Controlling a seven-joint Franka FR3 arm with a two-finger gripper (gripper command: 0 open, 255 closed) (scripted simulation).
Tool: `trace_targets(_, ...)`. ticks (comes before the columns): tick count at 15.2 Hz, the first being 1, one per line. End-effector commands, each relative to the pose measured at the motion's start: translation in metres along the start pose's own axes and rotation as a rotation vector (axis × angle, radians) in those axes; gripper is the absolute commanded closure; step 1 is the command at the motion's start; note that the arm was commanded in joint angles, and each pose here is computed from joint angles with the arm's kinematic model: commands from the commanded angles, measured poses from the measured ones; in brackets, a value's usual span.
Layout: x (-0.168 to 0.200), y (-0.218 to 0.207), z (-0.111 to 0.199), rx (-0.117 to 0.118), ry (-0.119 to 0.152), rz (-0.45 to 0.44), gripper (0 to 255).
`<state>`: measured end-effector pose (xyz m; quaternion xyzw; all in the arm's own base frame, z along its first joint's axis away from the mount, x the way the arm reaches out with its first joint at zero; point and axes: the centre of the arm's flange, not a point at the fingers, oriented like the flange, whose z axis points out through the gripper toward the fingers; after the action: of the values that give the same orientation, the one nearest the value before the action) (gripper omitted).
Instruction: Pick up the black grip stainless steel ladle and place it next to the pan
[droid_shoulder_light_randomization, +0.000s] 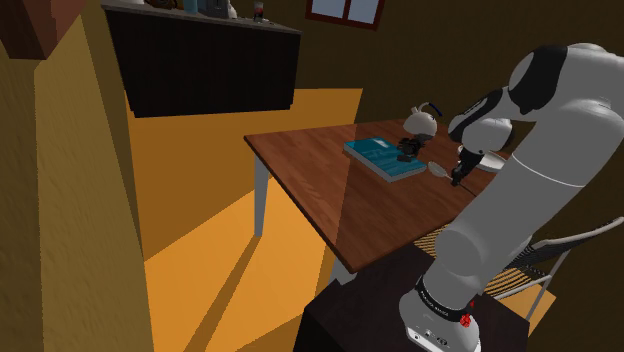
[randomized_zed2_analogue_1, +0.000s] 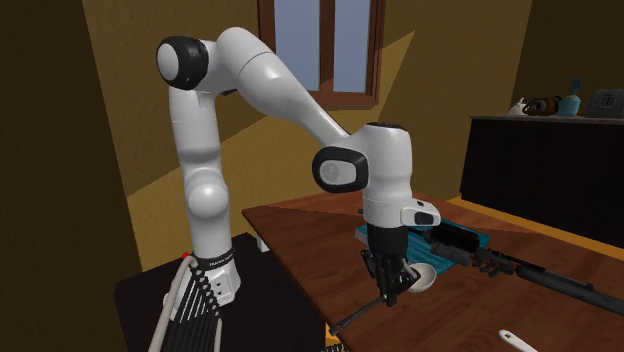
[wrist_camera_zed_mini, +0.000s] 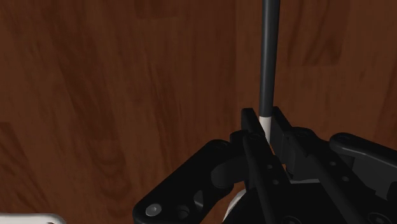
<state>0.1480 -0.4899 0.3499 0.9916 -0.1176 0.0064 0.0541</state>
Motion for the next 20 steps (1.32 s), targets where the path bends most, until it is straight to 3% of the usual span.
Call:
trace_targets(1,0.0,0.0,0.0,0.0,0.0,0.0,255)
trace_targets(4,0.0,0.0,0.0,0.0,0.0,0.0,255)
trace_targets(5,0.0,0.0,0.0,0.0,0.0,0.0,0)
trace_targets(10,0.0,0.0,0.0,0.0,0.0,0.0,0)
trace_targets(14,0.0,0.0,-0.05,0.0,0.0,0.0,0)
trace_targets(20,0.0,0.0,-0.05,0.0,0.0,0.0,0)
